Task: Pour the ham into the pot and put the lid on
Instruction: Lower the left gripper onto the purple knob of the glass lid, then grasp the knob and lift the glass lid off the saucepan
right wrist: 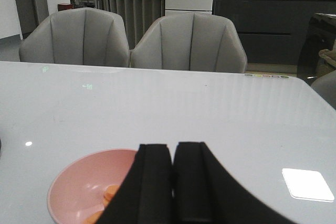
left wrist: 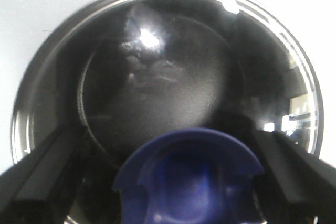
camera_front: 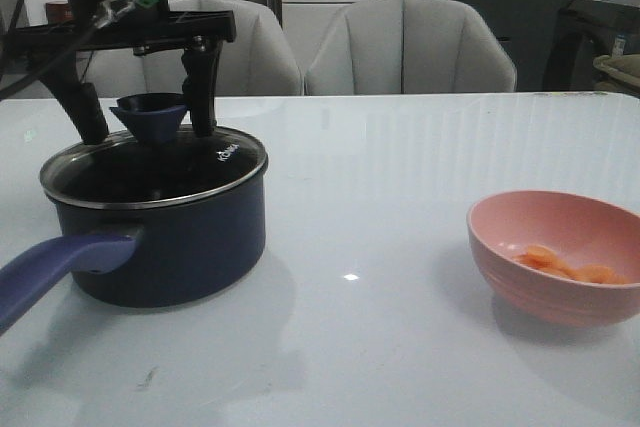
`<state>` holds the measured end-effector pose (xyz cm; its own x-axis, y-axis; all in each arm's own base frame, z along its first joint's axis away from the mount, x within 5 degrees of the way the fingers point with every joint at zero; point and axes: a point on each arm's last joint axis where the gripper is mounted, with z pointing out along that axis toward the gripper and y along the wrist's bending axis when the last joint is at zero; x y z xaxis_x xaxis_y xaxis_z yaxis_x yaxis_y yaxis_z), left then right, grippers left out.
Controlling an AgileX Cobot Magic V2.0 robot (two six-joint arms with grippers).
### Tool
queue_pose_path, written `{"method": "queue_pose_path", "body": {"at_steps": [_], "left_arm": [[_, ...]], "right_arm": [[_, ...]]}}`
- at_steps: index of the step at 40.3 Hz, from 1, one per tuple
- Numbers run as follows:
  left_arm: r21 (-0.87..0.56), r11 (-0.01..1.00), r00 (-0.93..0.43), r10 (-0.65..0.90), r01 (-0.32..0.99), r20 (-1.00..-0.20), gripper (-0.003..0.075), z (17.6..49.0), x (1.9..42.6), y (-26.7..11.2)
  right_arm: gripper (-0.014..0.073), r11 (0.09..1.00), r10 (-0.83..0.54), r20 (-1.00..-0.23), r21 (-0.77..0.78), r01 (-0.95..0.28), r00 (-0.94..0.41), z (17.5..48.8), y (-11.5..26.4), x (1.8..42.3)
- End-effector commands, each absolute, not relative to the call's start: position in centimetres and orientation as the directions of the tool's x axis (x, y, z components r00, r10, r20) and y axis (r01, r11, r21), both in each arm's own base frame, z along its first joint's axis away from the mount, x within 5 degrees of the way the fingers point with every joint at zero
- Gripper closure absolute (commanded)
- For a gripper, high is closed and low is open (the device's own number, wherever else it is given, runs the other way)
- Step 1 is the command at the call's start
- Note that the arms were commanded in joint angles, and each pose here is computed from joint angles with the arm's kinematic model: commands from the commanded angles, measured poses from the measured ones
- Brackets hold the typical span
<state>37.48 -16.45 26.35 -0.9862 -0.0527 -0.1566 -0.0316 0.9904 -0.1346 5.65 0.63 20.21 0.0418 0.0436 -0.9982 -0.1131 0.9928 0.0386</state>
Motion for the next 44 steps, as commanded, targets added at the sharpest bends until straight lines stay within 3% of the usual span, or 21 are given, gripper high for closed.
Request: {"method": "queue_pose_path", "body": {"at_steps": [1,22,34,44], "left_arm": [[-0.188,0.981,-0.972,-0.083,-0.041,-0.218,0.0211,28.3,37.6,-16.5],[-0.185,0.982,-0.973,-0.071,-0.029,-0.221,0.0503,29.7,37.6,-16.5],[-0.176,0.984,-0.976,-0.063,-0.026,-0.210,0.0565,30.4,37.5,-16.5],[-0.177,0.984,-0.972,-0.054,-0.013,-0.227,0.0566,31.2,37.2,-16.2]], "right_arm": [[0.0456,0.993,0.044,-0.990,0.028,-0.115,0.136,20.8,0.6,5.5],[0.0456,0.993,0.044,-0.990,0.028,-0.115,0.136,20.8,0.6,5.5],[0.0456,0.993,0.044,-0.990,0.028,-0.115,0.136,20.8,0.6,5.5],[0.0456,0.993,0.044,-0.990,0.028,-0.115,0.136,20.8,0.6,5.5]]}}
